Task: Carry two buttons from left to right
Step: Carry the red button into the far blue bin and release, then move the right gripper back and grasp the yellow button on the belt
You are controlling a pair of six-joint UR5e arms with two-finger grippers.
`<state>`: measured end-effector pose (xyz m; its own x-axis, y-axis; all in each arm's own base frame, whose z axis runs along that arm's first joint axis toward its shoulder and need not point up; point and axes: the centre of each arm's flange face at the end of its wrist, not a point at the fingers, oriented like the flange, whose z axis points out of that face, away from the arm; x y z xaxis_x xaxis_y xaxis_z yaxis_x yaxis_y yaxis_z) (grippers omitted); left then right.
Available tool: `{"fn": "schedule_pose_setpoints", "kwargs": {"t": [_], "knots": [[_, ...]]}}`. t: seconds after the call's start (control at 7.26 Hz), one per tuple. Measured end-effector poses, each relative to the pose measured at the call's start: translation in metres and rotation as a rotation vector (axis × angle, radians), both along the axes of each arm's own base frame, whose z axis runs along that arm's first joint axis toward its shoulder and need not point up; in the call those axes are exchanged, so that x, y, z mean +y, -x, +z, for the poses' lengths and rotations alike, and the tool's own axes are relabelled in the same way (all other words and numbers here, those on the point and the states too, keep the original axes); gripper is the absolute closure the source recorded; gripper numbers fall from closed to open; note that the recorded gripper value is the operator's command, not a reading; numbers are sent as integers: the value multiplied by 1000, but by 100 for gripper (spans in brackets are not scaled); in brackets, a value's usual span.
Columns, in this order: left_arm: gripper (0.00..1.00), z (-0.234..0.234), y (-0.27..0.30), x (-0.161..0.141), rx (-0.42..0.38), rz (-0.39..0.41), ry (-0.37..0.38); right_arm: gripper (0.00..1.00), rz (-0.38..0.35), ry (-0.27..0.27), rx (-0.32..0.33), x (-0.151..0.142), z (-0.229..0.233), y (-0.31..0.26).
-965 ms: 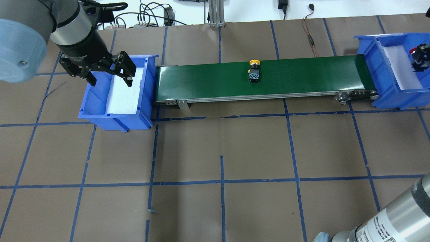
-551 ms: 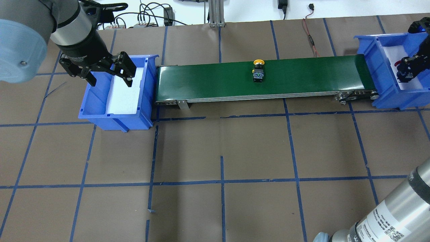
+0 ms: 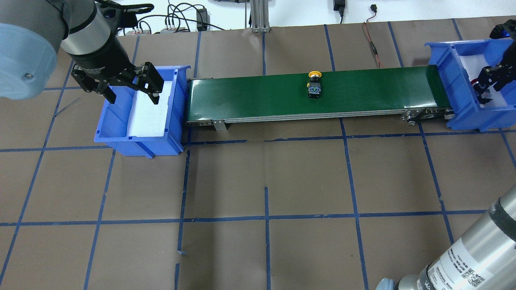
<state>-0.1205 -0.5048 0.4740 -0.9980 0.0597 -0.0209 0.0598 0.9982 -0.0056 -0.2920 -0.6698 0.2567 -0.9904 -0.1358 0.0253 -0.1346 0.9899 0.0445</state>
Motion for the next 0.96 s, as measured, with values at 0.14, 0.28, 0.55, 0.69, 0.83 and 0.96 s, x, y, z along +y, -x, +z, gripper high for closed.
{"fn": "schedule_pose_setpoints", "kwargs": {"t": [0.14, 0.28, 0.55, 0.69, 0.83, 0.96], "knots": [[0, 0, 0, 0, 0, 0, 0, 11, 4, 4, 3, -3, 9, -2], [0, 0, 0, 0, -1, 0, 0, 6, 18, 3, 4, -6, 28, -13], [0, 0, 0, 1, -1, 0, 0, 6, 58, -7, 0, -4, 85, -73], [0, 0, 0, 1, -1, 0, 0, 7, 81, -15, 2, -5, 106, -126], [0, 0, 0, 0, 0, -1, -1, 7, 99, -25, 5, -7, 109, -182], [0, 0, 0, 0, 0, -1, -1, 6, 109, -33, 6, -8, 101, -237]]}}
